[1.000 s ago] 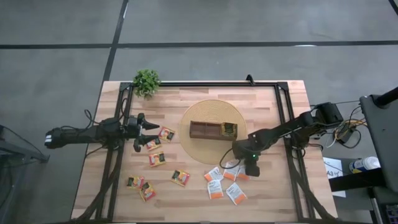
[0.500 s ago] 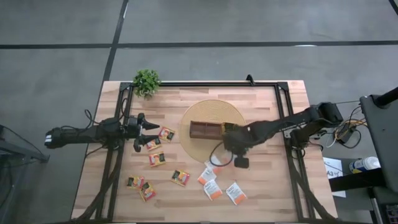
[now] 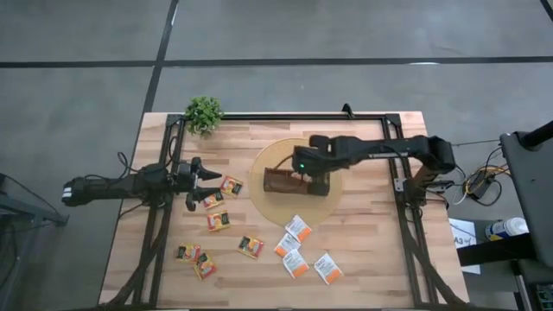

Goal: Pick & Place Tea
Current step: Put the white tea bag into the middle section of the wooden organizer

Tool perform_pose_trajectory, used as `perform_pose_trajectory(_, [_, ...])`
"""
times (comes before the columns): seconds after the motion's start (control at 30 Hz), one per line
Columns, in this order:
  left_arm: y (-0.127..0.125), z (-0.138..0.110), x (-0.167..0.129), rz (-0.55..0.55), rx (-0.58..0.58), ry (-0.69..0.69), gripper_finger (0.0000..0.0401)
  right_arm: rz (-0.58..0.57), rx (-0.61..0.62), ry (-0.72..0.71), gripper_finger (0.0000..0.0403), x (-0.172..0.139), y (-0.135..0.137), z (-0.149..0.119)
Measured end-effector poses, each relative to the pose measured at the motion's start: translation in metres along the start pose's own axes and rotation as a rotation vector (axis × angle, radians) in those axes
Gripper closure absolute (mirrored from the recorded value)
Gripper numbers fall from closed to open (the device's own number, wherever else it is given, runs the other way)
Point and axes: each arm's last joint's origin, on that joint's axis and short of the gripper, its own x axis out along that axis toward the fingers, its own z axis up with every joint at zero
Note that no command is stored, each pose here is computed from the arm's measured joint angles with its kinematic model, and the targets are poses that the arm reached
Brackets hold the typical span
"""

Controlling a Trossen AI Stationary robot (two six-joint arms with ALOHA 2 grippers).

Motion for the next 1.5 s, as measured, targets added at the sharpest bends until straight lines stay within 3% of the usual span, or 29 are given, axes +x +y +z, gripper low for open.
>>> perform_pose_trajectory(0.27, [0.000,0.000,0.000,0.000,0.000,0.000,0.0144,-0.039,-0.146,0.096,0.0395,0.009,-0.015,0.028])
perform_pose_trajectory(0.63, [0.000,0.000,0.000,0.000,0.000,0.000,0.0144,-0.026,-0.204,0.163,0.0395,0.031,-0.010,0.054])
perform_pose_trajectory(1.0, [0.000,0.000,0.000,0.000,0.000,0.000,0.0144,-0.009,-0.278,0.263,0.0395,0.049,-0.007,0.065])
perform_pose_trajectory(1.5, [0.000,0.000,0.000,0.000,0.000,0.000,0.0144,-0.011,-0.251,0.297,0.0395,0.063,-0.008,0.059])
